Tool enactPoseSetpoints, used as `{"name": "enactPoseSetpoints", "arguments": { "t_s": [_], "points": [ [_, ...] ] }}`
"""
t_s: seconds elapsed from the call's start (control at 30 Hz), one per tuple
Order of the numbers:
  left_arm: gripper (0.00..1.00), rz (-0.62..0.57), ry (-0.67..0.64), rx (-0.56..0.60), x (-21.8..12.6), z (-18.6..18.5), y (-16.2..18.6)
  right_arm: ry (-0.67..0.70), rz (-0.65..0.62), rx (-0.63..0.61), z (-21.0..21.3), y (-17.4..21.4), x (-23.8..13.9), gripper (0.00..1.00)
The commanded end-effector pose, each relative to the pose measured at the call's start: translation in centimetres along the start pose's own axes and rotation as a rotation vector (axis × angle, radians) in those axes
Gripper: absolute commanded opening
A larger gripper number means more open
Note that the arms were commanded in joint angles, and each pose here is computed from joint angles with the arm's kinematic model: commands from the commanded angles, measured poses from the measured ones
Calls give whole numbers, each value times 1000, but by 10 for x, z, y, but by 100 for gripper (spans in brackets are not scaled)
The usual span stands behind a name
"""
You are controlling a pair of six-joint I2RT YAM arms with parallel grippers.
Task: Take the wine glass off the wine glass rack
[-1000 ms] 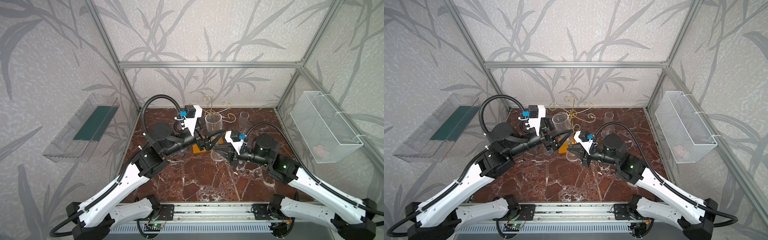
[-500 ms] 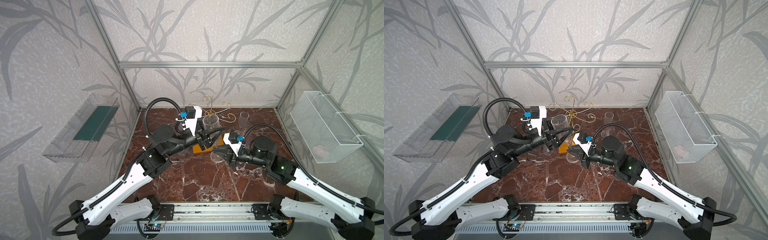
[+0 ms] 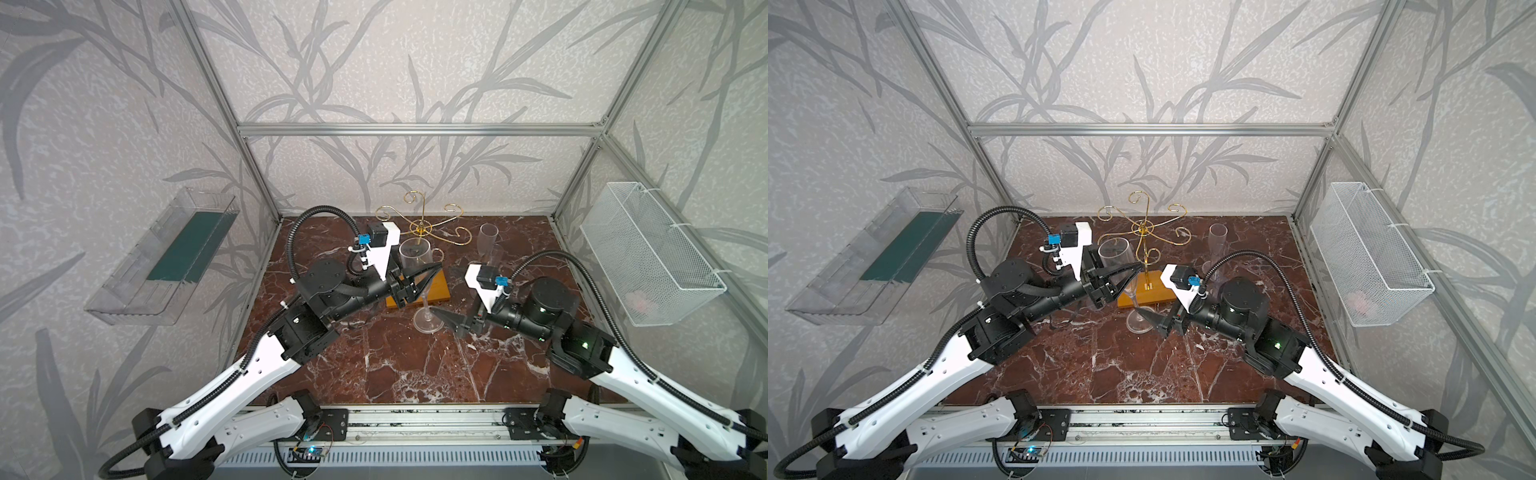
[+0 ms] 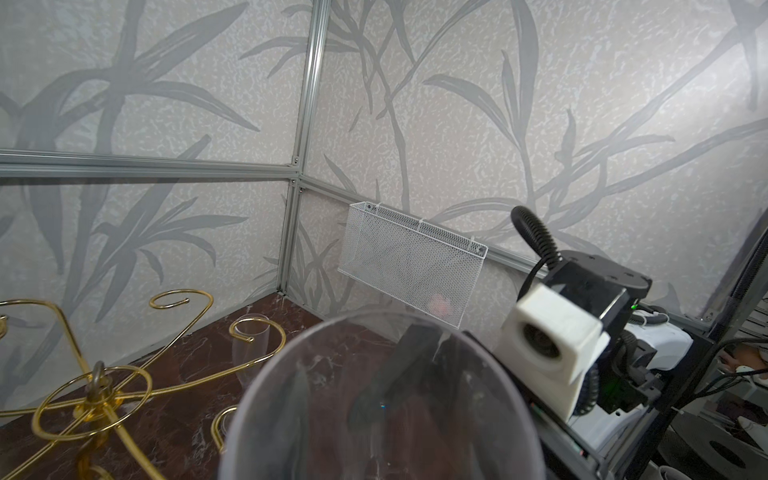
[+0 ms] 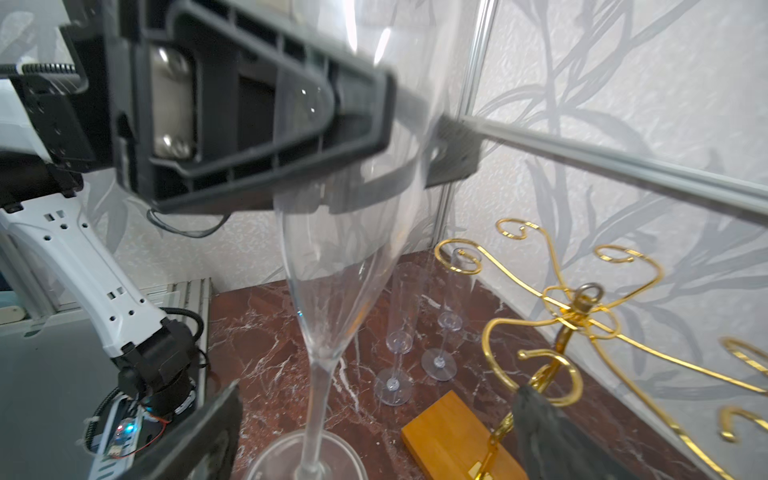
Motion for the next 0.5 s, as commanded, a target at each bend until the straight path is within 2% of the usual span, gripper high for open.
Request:
{"name": "enactPoseSetpoints", "arguments": {
  "t_s": [0.0, 0.47],
  "points": [
    [52, -13, -84, 56, -18, 6, 2, 94, -79, -92, -6, -23, -21, 99],
    [49, 34, -378, 166, -66, 39, 62, 276, -136, -164, -16, -33, -78, 99]
  ]
}}
Point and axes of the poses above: each gripper's point midway between its finger pads, its own x axis out along the fingers, its own z axis along the line the jaws close on, y = z × x, the point moved 6 cm from there along -x, back along the fingers, and after that the axes turned 6 degrees about x, right-handed, at the moved point
